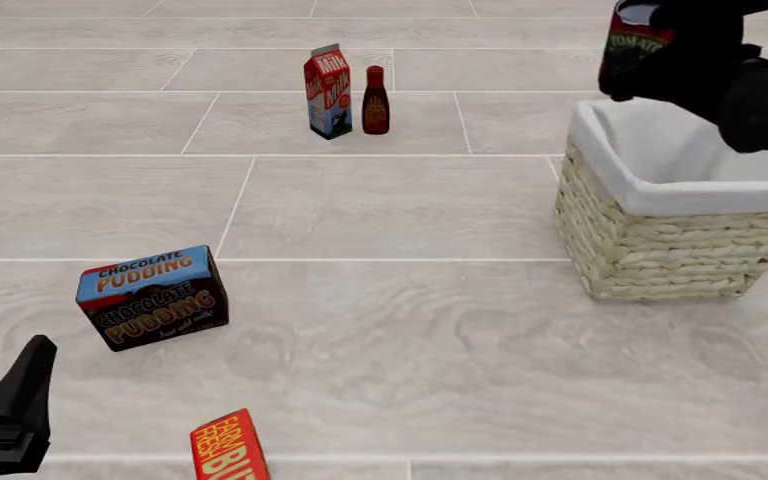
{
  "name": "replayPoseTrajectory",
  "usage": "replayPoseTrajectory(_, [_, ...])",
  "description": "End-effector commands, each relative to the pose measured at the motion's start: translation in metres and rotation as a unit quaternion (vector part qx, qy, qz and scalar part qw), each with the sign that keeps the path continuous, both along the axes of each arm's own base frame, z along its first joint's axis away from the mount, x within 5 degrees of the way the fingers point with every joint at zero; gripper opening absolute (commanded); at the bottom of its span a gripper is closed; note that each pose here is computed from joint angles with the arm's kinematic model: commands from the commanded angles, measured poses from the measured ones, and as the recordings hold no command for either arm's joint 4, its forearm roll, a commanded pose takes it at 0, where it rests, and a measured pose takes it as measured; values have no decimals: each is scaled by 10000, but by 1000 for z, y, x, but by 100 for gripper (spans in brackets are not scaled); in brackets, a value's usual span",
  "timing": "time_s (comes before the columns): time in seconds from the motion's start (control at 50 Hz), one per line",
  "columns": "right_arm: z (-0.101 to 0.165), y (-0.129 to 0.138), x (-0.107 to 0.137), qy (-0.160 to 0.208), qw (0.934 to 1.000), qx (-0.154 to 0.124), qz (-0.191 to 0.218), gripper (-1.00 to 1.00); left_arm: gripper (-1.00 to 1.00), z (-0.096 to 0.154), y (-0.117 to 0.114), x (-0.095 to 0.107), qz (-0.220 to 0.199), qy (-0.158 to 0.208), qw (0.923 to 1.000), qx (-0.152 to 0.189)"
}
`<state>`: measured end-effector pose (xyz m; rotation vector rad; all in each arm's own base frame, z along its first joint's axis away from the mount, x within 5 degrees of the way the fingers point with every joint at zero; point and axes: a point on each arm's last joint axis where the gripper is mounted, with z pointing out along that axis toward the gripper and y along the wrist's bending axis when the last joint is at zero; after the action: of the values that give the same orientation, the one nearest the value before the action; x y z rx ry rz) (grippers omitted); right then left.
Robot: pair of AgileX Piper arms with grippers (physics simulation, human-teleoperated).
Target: Pick the tomato sauce and place it in the basket.
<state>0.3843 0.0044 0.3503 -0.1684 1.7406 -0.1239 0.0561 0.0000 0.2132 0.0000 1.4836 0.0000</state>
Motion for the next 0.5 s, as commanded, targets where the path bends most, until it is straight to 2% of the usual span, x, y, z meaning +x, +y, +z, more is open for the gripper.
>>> replayPoseTrajectory(0.02, [-1, -18, 4, -11, 9995, 157, -260, -100, 100, 0, 0, 0, 0, 0, 10000, 0])
replayPoseTrajectory(0.5, [-5, -49, 6, 16, 9977, 174, -656, -100, 100, 0, 0, 0, 0, 0, 10000, 0])
